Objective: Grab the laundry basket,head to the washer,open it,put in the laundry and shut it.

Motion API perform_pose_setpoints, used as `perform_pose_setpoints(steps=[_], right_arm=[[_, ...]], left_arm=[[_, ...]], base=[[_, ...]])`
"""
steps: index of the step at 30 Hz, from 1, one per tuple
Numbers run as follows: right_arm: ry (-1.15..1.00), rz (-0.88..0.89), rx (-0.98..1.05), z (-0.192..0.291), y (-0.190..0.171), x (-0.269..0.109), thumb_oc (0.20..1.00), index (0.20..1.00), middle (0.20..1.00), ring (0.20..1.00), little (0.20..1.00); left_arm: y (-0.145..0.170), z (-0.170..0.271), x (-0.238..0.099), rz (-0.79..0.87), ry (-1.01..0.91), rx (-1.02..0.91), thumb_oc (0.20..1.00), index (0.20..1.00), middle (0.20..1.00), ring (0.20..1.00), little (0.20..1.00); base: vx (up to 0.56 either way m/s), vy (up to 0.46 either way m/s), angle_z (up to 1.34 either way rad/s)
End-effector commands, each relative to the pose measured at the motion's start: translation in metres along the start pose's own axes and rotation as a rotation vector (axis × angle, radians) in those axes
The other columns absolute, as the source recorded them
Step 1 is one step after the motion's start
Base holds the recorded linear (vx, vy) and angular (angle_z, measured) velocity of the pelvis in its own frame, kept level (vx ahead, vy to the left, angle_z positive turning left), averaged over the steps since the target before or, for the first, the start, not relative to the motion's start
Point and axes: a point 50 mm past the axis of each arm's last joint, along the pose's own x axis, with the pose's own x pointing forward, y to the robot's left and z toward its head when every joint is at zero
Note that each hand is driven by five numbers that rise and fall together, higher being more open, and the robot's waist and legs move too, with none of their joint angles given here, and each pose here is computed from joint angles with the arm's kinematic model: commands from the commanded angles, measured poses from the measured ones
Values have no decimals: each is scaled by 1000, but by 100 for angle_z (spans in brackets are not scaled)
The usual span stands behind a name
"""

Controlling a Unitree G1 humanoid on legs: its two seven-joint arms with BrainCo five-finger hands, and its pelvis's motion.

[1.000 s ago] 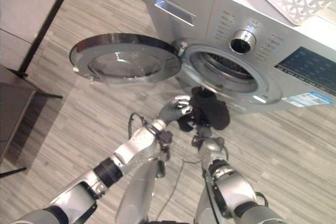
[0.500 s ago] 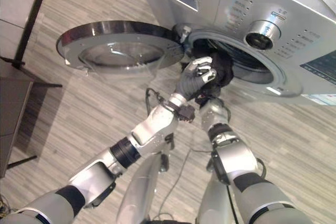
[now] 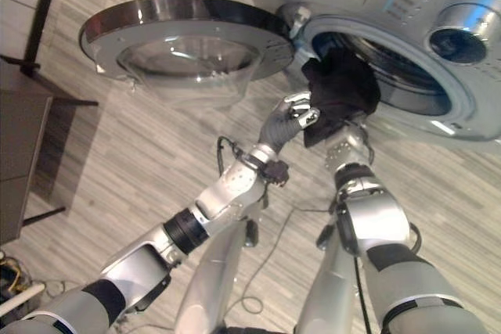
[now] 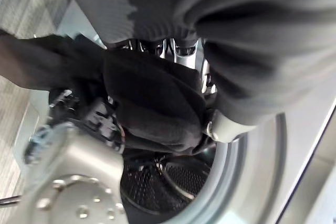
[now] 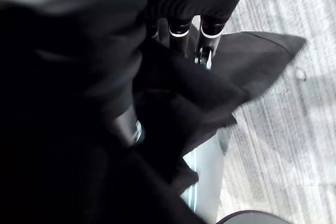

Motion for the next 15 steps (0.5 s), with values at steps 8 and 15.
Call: perform_pose_setpoints(steps=[8, 15], right_arm=[[-431, 193, 223, 126, 64, -17, 200, 200, 200, 200, 200], [-680, 170, 262, 210, 56, -38, 200, 200, 200, 200, 200]], left_arm=[[-24, 57, 9, -59, -269, -149, 335, 335, 335, 335, 335], [-5, 46, -12, -243, -118, 188, 1000, 1000, 1000, 1000, 1000]], base=[[47, -8, 6], [40, 23, 2]])
